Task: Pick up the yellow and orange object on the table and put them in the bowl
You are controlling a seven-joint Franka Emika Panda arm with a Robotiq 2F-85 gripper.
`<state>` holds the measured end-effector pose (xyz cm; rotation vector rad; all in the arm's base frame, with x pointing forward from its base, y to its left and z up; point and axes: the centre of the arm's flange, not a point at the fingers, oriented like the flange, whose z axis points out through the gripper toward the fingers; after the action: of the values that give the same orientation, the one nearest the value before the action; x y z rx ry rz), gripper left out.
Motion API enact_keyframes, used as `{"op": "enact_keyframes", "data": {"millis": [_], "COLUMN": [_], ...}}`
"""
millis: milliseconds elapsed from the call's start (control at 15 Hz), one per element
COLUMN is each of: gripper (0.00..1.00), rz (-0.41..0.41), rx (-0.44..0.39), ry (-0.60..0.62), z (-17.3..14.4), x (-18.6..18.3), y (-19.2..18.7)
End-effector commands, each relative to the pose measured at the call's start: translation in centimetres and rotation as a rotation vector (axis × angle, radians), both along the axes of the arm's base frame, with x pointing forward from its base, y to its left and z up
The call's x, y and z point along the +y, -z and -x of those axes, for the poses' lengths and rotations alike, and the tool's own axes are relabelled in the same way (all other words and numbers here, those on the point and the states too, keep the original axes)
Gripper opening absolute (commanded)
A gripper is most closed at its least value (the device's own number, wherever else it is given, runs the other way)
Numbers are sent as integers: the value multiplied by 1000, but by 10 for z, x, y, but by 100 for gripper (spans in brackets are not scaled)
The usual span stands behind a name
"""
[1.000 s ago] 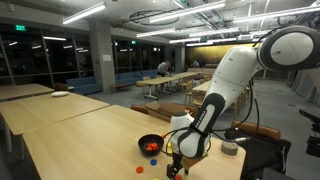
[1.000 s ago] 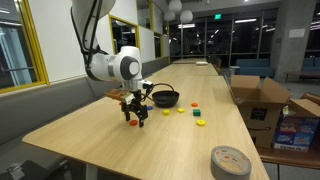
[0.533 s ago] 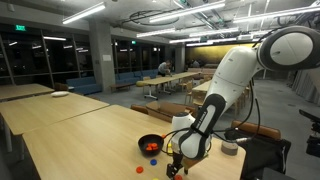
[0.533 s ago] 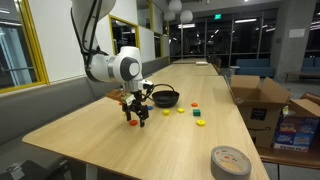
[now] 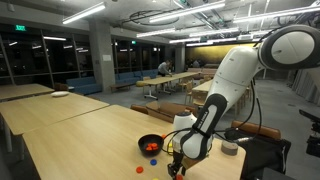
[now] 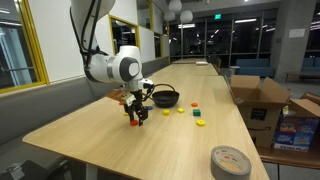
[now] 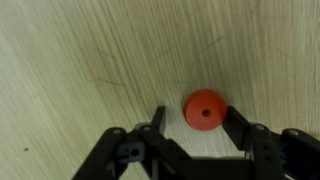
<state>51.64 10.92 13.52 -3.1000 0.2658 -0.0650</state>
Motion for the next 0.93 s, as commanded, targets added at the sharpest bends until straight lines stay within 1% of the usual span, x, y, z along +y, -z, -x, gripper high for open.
{"op": "enact_keyframes", "data": {"millis": [0,67,267,467,600,867], "gripper": [31,23,26,26,26,26], "rz": [-7,-2,15,44,67,104], "rx": [-27,-28,-26,-37,-64,-145], "ry": [-2,-1,1,-4,-13,-24], "z": [5,5,6,1,-6,-22], "x": [-2,-1,-1,3,8,17], "y": [-6,-8,-15,-26,-39,-74]}}
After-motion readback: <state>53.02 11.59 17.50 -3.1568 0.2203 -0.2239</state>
